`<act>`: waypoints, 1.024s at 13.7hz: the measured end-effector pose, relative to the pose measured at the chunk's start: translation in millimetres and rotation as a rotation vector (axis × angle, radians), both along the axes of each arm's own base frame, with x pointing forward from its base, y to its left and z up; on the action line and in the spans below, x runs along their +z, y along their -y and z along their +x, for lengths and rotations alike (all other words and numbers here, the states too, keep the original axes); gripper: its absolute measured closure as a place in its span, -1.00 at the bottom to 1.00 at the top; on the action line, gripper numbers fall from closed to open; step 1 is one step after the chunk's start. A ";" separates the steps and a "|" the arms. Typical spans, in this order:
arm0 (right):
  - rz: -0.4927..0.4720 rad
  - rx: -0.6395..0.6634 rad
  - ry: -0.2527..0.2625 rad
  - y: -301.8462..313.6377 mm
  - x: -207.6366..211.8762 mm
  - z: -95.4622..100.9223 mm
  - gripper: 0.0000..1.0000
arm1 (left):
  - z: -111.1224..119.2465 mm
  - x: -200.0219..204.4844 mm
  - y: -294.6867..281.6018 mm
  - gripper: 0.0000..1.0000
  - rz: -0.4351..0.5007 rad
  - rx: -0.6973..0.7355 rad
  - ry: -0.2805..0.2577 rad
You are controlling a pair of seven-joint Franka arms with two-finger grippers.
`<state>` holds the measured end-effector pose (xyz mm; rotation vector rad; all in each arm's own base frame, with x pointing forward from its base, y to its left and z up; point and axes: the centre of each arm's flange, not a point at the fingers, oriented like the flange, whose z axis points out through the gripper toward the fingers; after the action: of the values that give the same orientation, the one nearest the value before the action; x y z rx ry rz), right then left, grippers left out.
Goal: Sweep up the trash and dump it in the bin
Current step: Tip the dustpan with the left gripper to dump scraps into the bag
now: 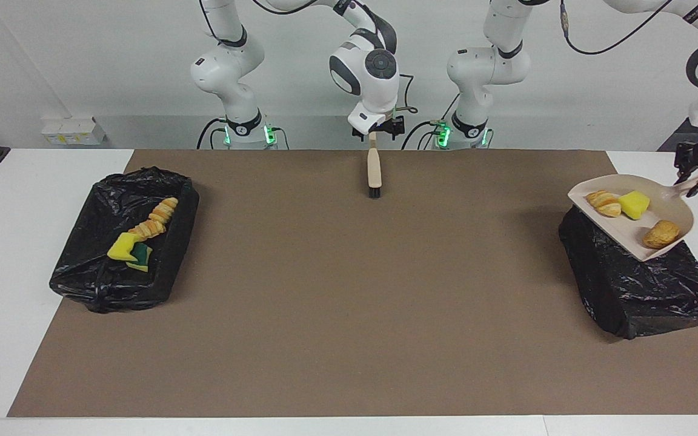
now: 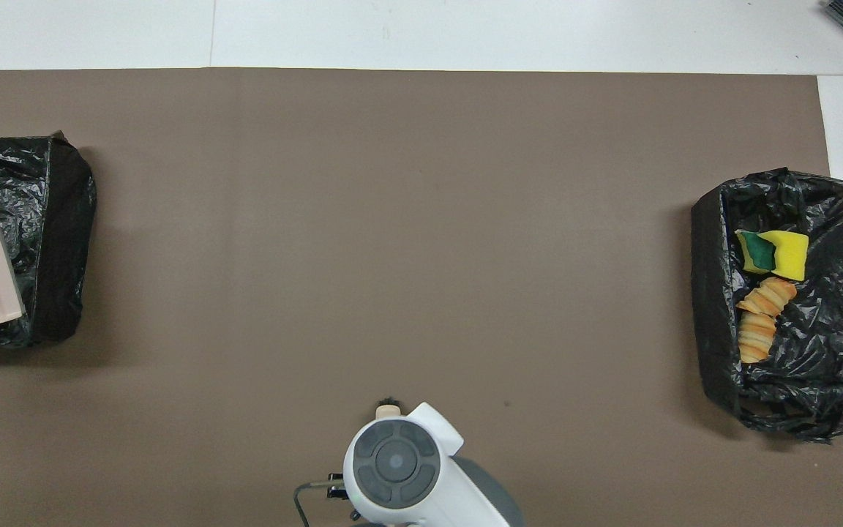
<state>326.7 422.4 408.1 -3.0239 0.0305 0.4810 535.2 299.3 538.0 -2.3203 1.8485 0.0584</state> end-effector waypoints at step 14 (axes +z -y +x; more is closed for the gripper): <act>0.003 0.191 0.252 280.6 101.6 216.5 -1.00 | 64.1 -33.6 27.8 0.37 0.563 -0.101 -0.147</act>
<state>543.2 141.8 509.6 -3.0731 -0.2761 0.1079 599.3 271.5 504.4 -1.8703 1.7203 0.6601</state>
